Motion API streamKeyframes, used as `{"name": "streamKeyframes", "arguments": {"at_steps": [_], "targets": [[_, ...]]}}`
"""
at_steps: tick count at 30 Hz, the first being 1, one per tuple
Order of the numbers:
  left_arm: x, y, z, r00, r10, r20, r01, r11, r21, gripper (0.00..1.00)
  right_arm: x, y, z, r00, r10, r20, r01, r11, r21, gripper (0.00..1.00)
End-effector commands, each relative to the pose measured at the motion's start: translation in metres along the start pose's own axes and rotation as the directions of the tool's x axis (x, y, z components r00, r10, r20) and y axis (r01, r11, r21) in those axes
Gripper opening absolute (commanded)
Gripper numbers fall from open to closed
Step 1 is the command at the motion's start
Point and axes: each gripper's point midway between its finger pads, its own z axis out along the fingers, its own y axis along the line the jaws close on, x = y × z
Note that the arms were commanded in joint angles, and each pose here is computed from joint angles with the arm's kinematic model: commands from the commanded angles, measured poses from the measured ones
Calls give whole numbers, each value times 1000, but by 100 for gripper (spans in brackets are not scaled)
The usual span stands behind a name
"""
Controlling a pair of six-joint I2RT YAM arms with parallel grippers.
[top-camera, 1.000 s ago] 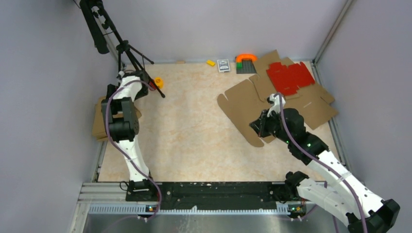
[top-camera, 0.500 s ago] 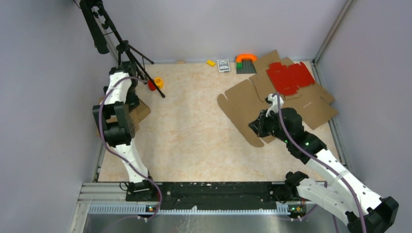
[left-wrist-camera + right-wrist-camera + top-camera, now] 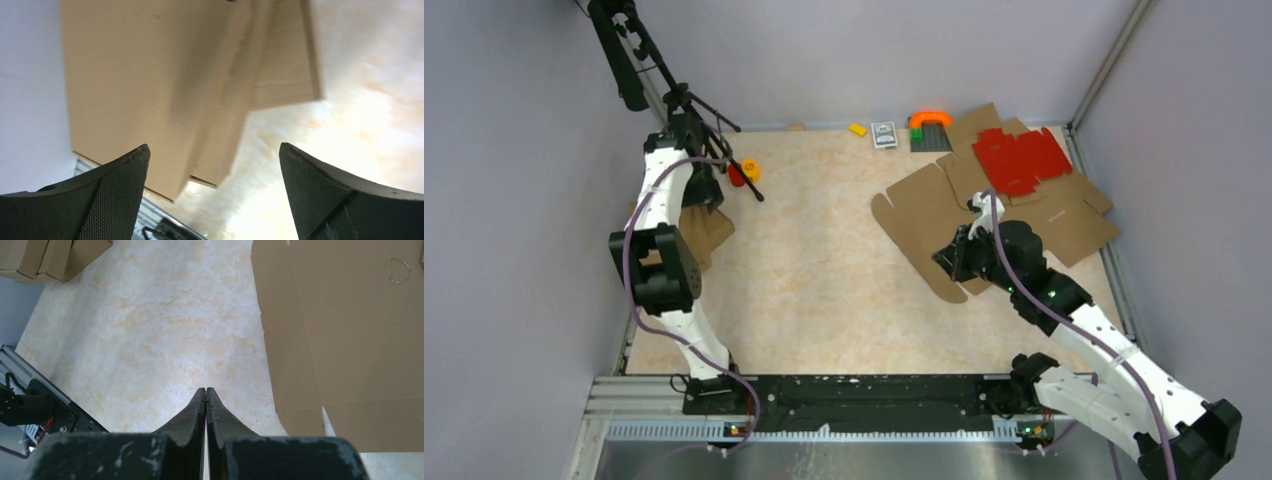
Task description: Fold the paper box
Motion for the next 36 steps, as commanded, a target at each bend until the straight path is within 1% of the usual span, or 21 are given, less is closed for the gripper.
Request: {"name": "streamKeyframes", "arguments": {"at_steps": [1,4,6,8,10,11,12,13,15,17,19,21,24,26,28,30,33,34,36], "targets": [[-6,-54,-57,991,-36,127,2,965,261,99,-14,10,4,999,2,38,0,999,-42,0],[3,-79,-81,980,-38,194,-29,943,333,99,-15,14,7,999,15,49,-11,998,-68,7],[9,-95,-103,967,-61,249,-54,901,430,99,-14,20,10,998,34,62,-27,993,-112,17],[15,-110,-124,949,-99,298,-80,842,533,99,-7,26,13,995,64,72,-52,985,-165,32],[19,-127,-143,923,-144,357,-130,756,642,98,-4,27,16,989,102,111,-79,978,-192,56],[34,-139,-145,920,-135,367,-176,694,698,98,-6,24,17,982,116,147,-86,978,-192,65],[39,-146,-151,902,-145,407,-224,648,728,99,-4,21,17,977,118,178,-83,977,-195,70],[47,-149,-151,885,-159,437,-255,619,743,99,-7,19,16,970,106,220,-62,979,-195,72],[59,-152,-146,848,-197,491,-298,588,752,99,-11,6,16,956,67,286,-28,990,-139,75],[67,-148,-132,801,-234,551,-325,602,729,99,-17,-12,15,941,24,338,-10,999,-43,80],[70,-140,-117,754,-252,607,-338,643,687,99,-22,-28,16,926,-56,374,42,998,45,82],[69,-136,-106,720,-251,647,-347,678,649,99,-21,-36,20,921,-116,371,89,992,90,83],[63,-128,-94,714,-255,652,-298,732,613,99,-27,-56,23,917,-150,369,80,977,198,85],[59,-124,-85,698,-229,679,-300,767,567,99,-30,-71,24,914,-170,370,73,962,263,87],[56,-116,-71,683,-179,708,-295,819,492,99,-30,-88,26,912,-192,364,72,945,318,88],[53,-110,-60,677,-160,718,-279,847,452,99,-32,-110,25,914,-144,380,3,937,349,87],[46,-108,-55,648,-205,734,-260,846,465,99,-29,-138,27,918,-43,394,-88,947,309,86],[42,-106,-53,631,-212,746,-249,855,454,99,-28,-147,29,922,-37,385,-87,950,300,86],[36,-100,-44,607,-192,771,-237,882,407,99,-30,-166,29,922,-75,381,-68,934,350,86]]}}
